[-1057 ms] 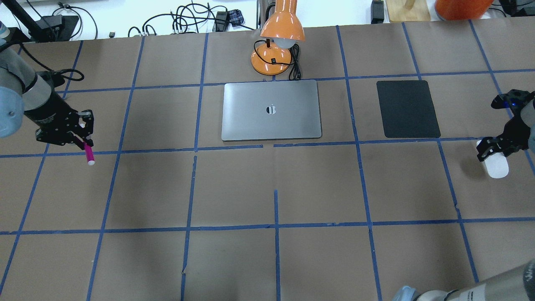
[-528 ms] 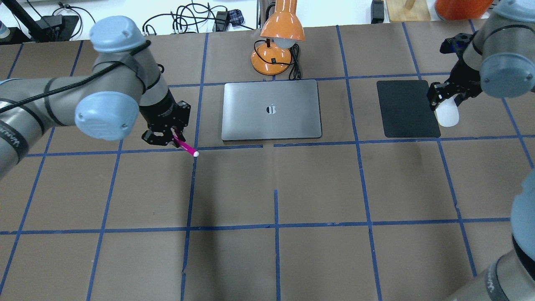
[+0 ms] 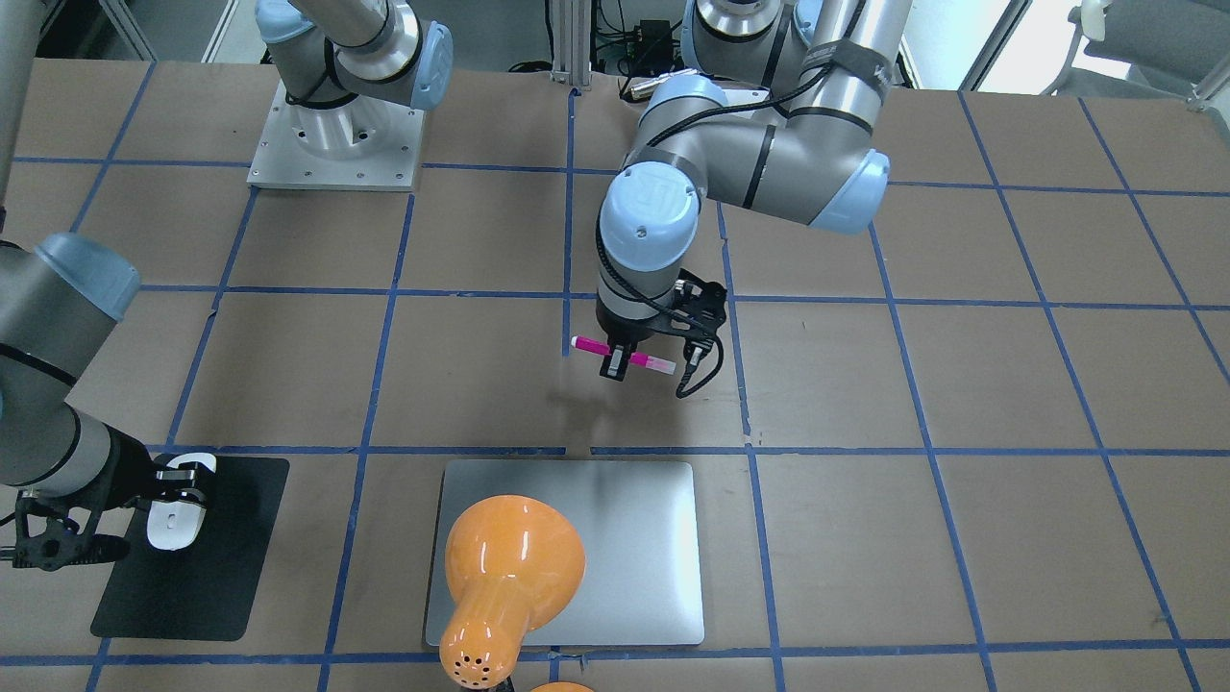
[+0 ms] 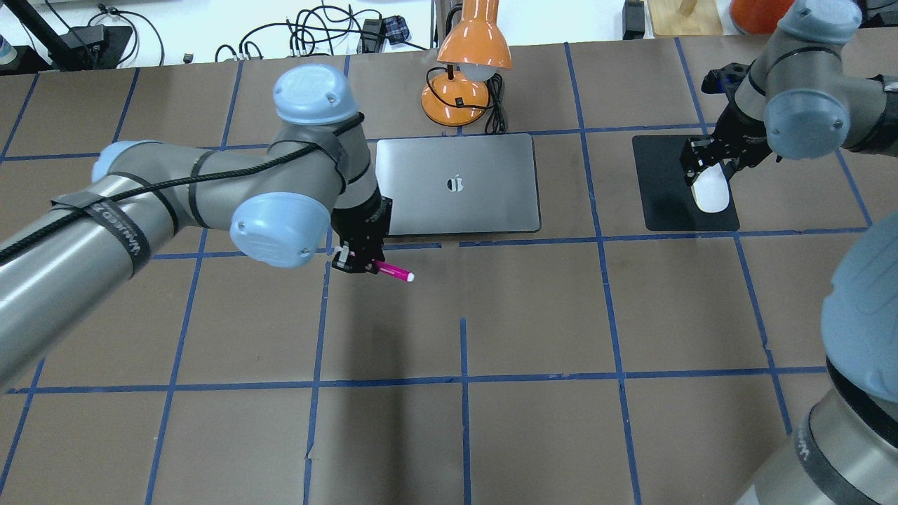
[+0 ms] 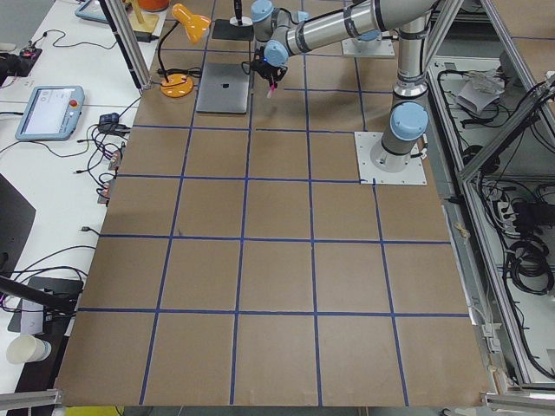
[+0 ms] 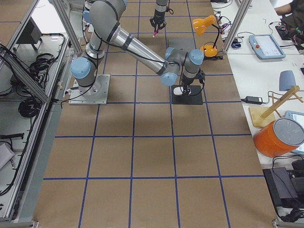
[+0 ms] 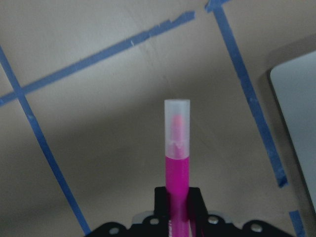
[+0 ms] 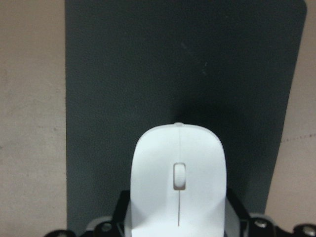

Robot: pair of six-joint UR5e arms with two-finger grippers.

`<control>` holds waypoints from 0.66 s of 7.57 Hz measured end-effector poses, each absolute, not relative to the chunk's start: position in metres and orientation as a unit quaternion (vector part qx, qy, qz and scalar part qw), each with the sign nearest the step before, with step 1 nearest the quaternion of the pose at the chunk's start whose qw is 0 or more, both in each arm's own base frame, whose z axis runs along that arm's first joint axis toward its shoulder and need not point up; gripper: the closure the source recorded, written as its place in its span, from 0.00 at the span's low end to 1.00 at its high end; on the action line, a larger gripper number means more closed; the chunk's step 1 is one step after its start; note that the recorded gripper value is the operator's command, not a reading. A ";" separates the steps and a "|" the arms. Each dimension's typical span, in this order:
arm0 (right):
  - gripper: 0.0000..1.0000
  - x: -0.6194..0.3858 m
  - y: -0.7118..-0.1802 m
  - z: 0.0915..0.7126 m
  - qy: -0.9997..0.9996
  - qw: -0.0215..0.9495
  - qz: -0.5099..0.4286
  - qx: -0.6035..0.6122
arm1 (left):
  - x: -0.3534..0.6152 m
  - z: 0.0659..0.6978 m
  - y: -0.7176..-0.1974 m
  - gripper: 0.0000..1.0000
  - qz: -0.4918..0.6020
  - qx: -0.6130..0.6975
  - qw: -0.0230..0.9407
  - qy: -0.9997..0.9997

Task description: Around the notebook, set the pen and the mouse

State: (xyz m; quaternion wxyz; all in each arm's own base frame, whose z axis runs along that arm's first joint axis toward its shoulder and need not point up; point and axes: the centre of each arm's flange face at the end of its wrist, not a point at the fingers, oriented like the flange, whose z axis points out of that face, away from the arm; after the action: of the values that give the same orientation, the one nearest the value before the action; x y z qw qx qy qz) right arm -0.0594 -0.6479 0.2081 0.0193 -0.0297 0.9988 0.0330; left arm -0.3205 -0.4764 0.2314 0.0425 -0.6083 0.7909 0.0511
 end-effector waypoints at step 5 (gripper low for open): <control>0.00 -0.060 -0.653 0.187 0.999 0.024 0.031 0.006 | -0.363 0.180 -0.466 0.00 0.042 -0.647 0.037 0.760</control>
State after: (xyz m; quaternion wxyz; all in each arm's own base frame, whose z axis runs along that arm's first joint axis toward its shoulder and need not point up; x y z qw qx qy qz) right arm -0.0595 -0.6533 0.1871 0.0238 0.0064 0.9992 0.0308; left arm -0.3632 -0.4661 0.1802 0.0370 -0.6472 0.7603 0.0420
